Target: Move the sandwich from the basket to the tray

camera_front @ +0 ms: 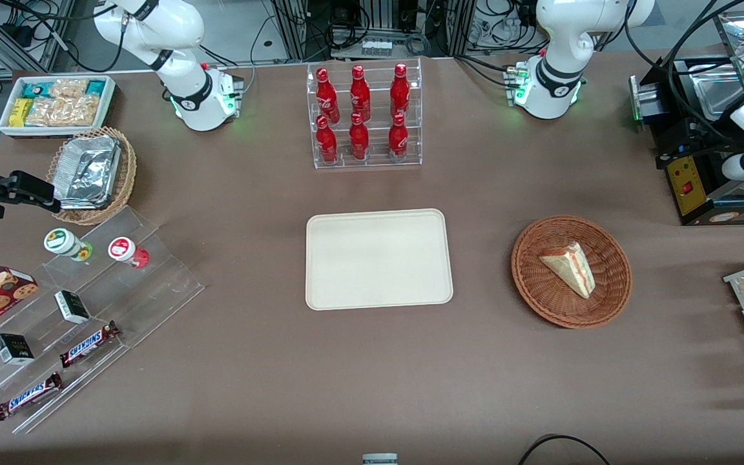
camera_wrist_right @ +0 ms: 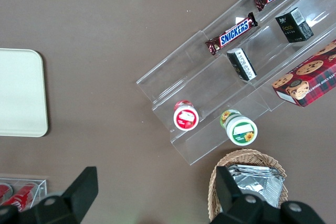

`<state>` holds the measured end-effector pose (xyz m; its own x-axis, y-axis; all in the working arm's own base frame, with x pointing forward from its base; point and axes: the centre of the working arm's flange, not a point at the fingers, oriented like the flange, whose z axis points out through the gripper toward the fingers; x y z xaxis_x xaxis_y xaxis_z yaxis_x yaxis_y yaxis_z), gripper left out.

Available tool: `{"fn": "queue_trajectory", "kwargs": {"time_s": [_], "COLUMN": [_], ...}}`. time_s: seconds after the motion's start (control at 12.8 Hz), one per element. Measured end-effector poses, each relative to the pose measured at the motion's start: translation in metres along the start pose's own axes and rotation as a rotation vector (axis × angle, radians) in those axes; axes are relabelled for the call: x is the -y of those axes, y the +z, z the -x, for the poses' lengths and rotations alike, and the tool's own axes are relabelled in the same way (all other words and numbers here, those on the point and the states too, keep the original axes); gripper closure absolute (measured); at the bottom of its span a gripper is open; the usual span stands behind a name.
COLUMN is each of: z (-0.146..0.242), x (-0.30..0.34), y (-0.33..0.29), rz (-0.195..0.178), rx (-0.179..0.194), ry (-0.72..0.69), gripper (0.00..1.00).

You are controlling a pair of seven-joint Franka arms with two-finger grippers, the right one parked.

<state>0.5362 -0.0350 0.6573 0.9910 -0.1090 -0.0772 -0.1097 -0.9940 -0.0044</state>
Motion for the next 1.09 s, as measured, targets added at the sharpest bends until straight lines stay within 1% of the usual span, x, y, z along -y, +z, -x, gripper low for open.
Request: {"fn": "queue_trajectory", "kwargs": {"time_s": [0.31, 0.39, 0.47, 0.62, 0.78, 1.02, 1.09], "z": [0.001, -0.001, -0.003, -0.016, -0.026, -0.031, -0.033], "x": [0.001, 0.002, 0.003, 0.005, 0.016, 0.021, 0.021], "y": [0.002, 0.006, 0.015, 0.051, 0.096, 0.149, 0.163], "rz": [0.000, 0.000, 0.000, -0.001, 0.000, -0.001, -0.001], "rx": [0.013, 0.021, 0.031, 0.031, 0.024, 0.026, 0.011], "ry": [-0.002, -0.003, -0.004, -0.013, -0.069, -0.224, -0.294], "gripper": [0.00, 0.00, 0.00, 0.00, 0.00, 0.00, 0.00]}}
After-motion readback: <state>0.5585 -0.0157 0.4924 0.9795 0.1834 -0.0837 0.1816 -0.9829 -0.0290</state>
